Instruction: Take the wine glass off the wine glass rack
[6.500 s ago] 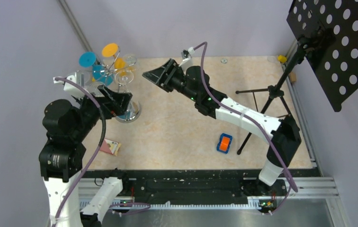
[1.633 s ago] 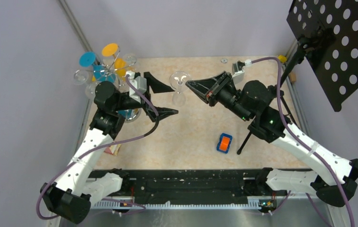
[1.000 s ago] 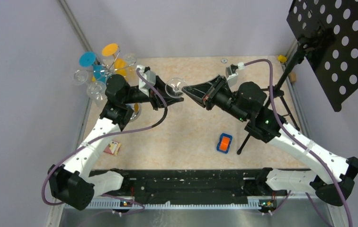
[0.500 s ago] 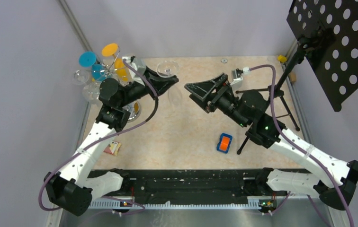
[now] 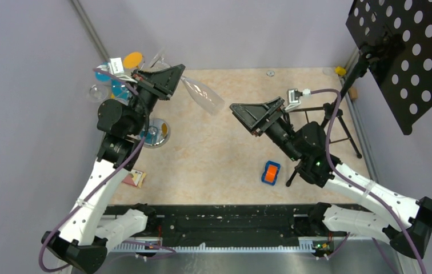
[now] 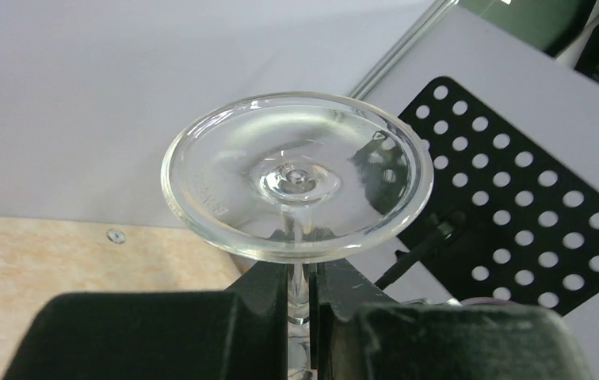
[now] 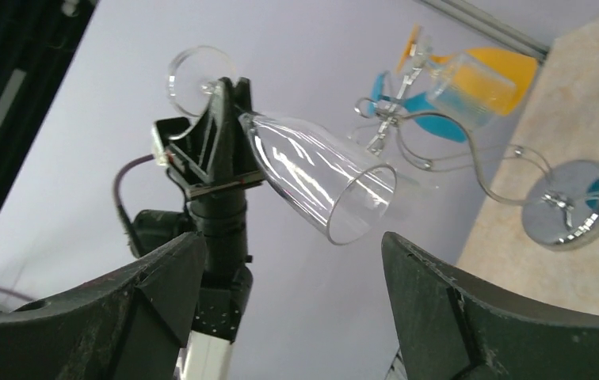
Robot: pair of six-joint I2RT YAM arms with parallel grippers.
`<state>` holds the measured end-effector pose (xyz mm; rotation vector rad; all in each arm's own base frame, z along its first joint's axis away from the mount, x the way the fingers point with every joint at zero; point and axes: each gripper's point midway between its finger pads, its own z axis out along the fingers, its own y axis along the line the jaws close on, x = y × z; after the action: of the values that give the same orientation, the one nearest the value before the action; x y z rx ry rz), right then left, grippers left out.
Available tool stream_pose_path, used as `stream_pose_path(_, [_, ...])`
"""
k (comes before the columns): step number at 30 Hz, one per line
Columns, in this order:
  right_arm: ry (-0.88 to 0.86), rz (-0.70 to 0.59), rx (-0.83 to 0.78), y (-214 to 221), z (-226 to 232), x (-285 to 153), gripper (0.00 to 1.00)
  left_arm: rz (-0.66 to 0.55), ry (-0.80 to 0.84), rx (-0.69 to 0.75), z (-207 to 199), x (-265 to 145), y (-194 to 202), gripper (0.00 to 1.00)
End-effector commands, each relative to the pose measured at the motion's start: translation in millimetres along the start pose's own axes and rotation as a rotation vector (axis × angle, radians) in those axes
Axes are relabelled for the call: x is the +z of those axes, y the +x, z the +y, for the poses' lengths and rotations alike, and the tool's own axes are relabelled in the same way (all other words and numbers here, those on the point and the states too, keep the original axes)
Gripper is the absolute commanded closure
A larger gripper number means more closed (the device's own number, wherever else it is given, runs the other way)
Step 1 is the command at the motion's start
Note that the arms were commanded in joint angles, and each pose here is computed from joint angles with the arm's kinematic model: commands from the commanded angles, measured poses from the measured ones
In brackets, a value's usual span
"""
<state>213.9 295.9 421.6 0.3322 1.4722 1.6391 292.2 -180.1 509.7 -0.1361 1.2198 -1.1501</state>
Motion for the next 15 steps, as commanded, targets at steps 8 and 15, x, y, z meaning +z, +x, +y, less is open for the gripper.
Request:
stream_pose_path(8, [-0.355, 0.079, -0.002, 1.1, 92.8, -0.3, 0.45, -0.077, 0.039, -0.332, -28.3, -7.4, -24.0, 1.0])
stream_pose_path(15, [-0.326, 0.106, -0.009, 5.3, 91.3, 11.7, 0.58, -0.016, 0.09, -0.418, -30.0, -7.1, -6.1, 1.0])
